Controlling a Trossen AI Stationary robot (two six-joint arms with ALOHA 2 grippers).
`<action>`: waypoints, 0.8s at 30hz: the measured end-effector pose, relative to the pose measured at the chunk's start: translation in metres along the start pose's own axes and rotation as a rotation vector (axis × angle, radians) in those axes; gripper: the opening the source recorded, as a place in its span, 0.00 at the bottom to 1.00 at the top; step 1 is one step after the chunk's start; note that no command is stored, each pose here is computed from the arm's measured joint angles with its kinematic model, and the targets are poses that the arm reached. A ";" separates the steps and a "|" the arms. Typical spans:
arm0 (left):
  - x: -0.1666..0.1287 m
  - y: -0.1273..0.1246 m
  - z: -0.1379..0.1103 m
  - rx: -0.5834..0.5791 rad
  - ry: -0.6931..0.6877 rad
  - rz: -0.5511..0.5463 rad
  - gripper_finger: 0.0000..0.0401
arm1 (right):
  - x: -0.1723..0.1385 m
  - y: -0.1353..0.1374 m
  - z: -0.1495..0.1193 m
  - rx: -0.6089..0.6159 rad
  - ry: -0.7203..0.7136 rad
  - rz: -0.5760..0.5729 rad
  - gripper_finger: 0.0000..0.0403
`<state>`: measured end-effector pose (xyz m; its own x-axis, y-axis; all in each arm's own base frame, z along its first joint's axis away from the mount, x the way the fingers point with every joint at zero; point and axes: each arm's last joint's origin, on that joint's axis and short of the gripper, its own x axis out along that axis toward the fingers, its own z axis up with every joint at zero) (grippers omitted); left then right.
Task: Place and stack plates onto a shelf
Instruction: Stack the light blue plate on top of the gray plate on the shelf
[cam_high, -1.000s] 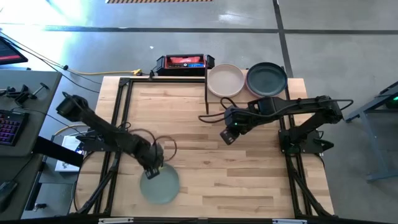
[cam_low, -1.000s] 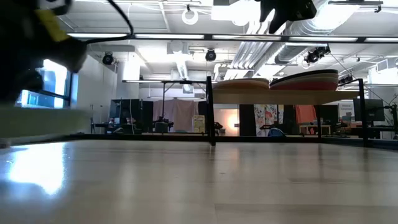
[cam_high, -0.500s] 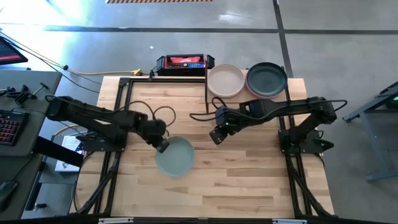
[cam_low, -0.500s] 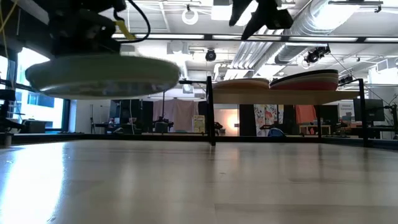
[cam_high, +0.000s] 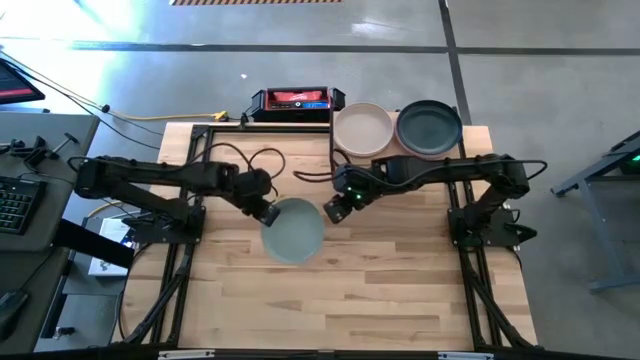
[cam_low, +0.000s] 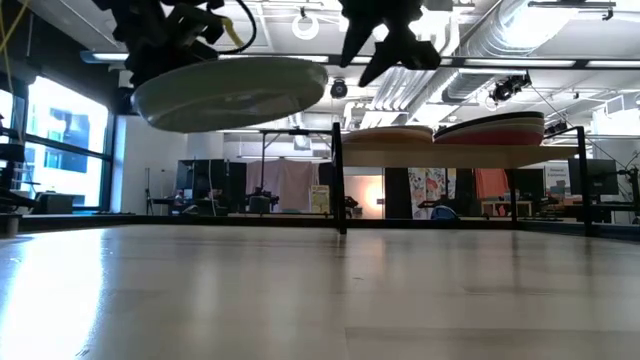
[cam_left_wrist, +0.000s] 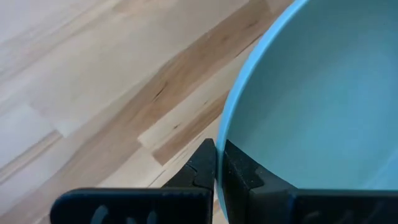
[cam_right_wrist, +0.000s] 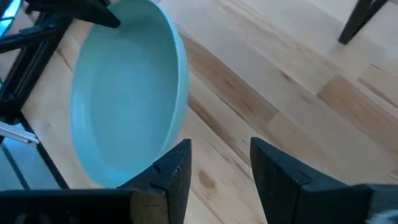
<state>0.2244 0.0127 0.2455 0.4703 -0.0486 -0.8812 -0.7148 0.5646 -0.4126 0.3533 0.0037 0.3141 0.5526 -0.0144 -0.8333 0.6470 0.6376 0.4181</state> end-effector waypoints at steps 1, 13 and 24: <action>-0.001 0.000 0.001 0.002 -0.006 -0.002 0.00 | 0.001 0.001 0.001 0.001 -0.008 0.010 0.35; -0.016 -0.007 0.014 0.016 -0.054 -0.024 0.00 | 0.004 0.005 0.004 0.002 -0.030 0.046 0.35; -0.017 -0.017 0.029 0.087 0.006 0.079 0.00 | 0.004 0.002 0.009 0.016 -0.047 0.053 0.35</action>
<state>0.2439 0.0276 0.2739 0.4106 -0.0061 -0.9118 -0.7016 0.6366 -0.3202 0.3619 -0.0022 0.3151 0.6100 -0.0177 -0.7922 0.6243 0.6264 0.4667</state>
